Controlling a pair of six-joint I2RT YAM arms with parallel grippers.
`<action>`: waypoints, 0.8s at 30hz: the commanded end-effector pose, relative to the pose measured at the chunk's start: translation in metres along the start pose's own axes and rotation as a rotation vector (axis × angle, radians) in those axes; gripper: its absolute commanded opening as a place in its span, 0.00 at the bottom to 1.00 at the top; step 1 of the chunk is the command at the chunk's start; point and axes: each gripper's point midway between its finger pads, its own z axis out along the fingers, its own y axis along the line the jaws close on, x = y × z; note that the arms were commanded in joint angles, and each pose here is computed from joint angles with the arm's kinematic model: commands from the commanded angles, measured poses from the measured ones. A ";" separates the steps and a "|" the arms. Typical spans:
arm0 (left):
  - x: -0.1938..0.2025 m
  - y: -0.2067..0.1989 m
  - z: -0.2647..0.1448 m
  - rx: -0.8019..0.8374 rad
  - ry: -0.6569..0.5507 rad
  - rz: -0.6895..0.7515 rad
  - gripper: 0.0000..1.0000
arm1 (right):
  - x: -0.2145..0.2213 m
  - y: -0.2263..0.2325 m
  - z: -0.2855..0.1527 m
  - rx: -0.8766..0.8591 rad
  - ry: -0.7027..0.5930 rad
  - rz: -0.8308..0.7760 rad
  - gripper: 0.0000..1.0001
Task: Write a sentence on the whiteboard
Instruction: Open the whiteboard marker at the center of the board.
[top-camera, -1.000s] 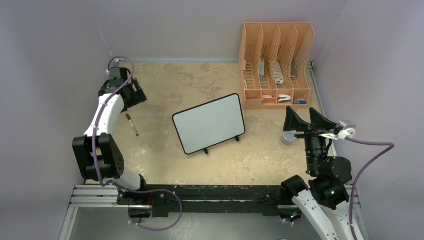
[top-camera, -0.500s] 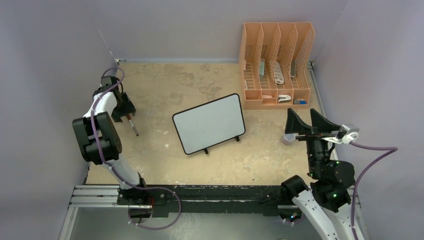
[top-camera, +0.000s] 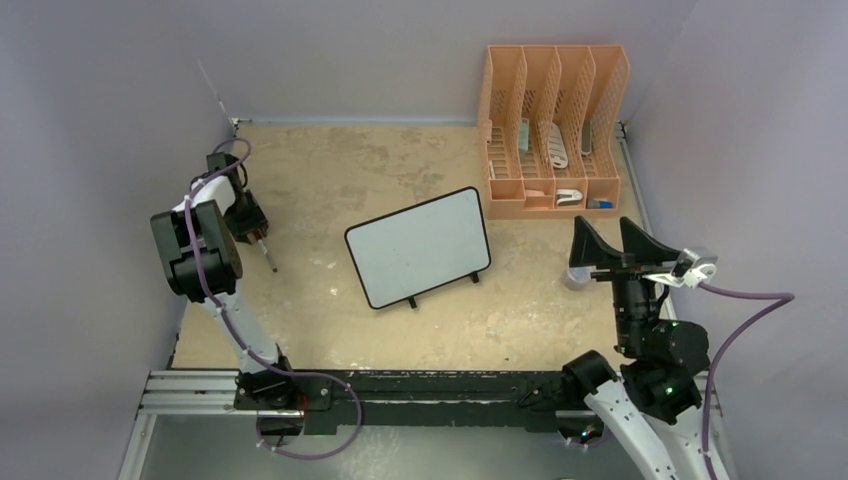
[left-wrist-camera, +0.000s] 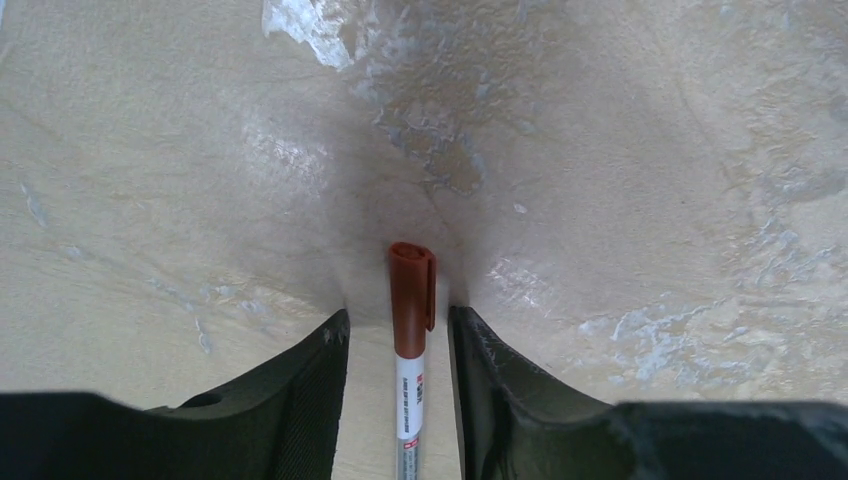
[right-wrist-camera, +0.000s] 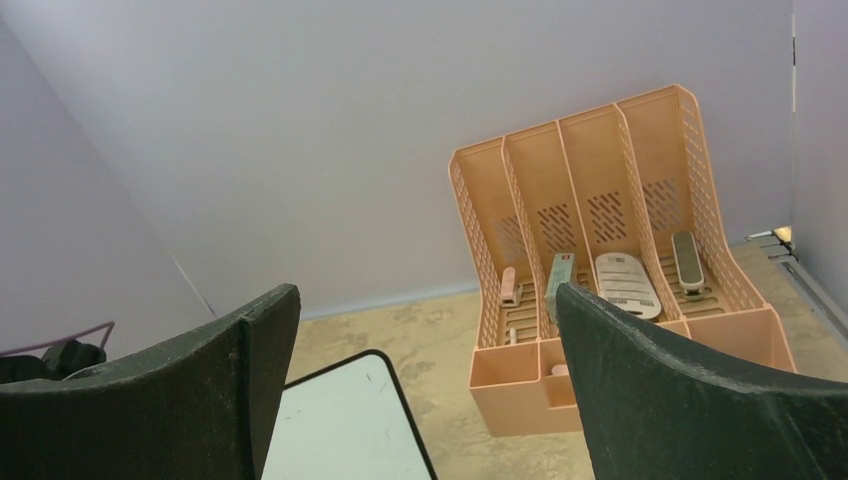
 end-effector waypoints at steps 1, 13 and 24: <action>-0.016 -0.001 0.003 0.018 -0.022 0.008 0.37 | -0.002 0.006 0.005 -0.022 -0.014 0.009 0.99; 0.000 -0.006 -0.003 0.071 -0.017 -0.023 0.03 | -0.002 0.008 0.008 -0.024 -0.009 0.004 0.99; -0.005 -0.040 -0.078 0.311 -0.147 -0.131 0.00 | 0.000 0.025 0.019 -0.089 0.039 -0.004 0.99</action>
